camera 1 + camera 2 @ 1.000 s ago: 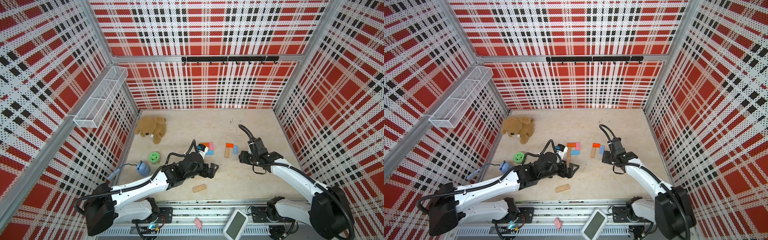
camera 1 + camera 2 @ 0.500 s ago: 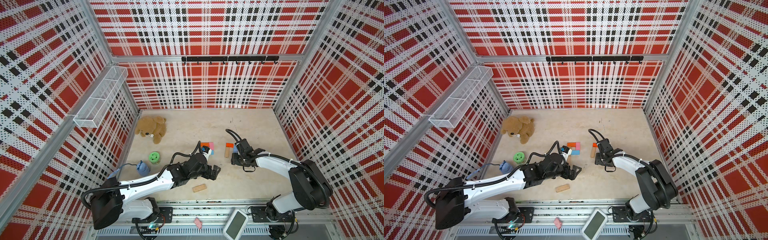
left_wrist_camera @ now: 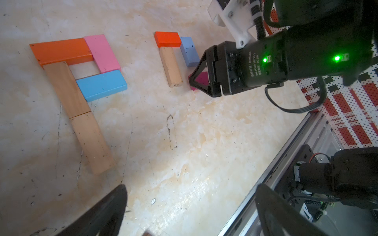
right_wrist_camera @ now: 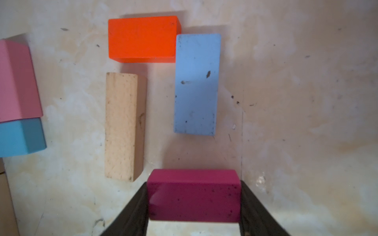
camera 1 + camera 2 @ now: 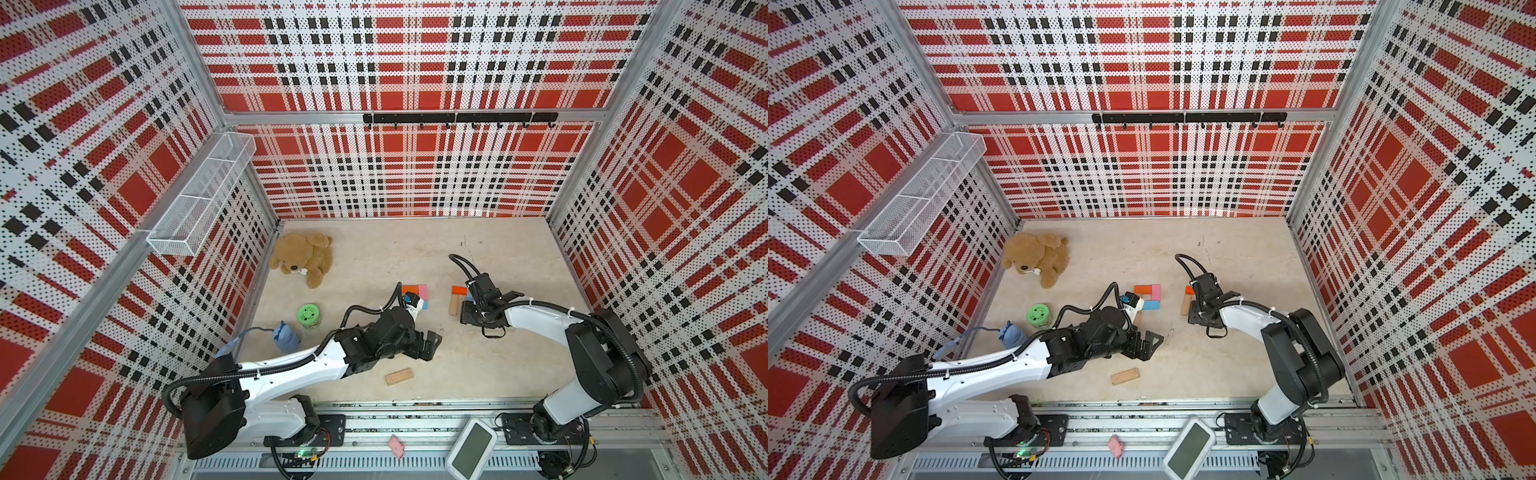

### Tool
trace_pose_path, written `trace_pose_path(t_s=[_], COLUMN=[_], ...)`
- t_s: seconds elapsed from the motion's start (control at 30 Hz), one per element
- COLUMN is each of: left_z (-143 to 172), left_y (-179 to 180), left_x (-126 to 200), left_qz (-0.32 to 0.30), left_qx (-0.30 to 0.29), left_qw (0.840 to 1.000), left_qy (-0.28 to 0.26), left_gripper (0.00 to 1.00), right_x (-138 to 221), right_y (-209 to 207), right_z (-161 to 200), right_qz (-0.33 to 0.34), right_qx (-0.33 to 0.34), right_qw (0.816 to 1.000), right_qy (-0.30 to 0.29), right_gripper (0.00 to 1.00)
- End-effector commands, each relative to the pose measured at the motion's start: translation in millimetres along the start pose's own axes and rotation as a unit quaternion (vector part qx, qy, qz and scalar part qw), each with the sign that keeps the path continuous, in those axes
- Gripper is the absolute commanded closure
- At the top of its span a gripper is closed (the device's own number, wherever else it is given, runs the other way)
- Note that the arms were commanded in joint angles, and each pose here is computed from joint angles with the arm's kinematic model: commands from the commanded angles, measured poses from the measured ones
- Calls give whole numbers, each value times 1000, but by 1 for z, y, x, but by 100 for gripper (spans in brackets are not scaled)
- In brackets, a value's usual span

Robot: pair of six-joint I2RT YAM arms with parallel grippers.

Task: Assemble the letter p with building blocks
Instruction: Place the building block at the center of the board.

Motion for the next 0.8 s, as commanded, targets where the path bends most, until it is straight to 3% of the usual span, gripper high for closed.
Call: trace_pose_path(t_s=[0.0, 0.53, 0.77], left_z=[-13, -13, -13], left_y=[-12, -12, -14], left_x=[9, 11, 11], left_qz=[18, 23, 29], left_qx=[-8, -5, -1], left_qw=[999, 999, 999], left_qy=[-29, -28, -25], left_gripper=[1, 1, 1], right_x=[-1, -5, 16], right_y=[3, 3, 6], right_z=[-11, -12, -17], right_qz=[8, 10, -18], right_qx=[-2, 0, -2], right_qw=[1000, 1000, 999], right_qy=[-18, -12, -39], right_gripper=[51, 29, 22])
Point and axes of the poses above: each gripper's point midway between its finger pads, its own x axis back along the fingers, its own y axis along the line the jaws close on, z = x × y, the point moved 7 cm from there along x, back along the fingers, and after that the axes turned 10 degrees about x, right-handed, at the moved point
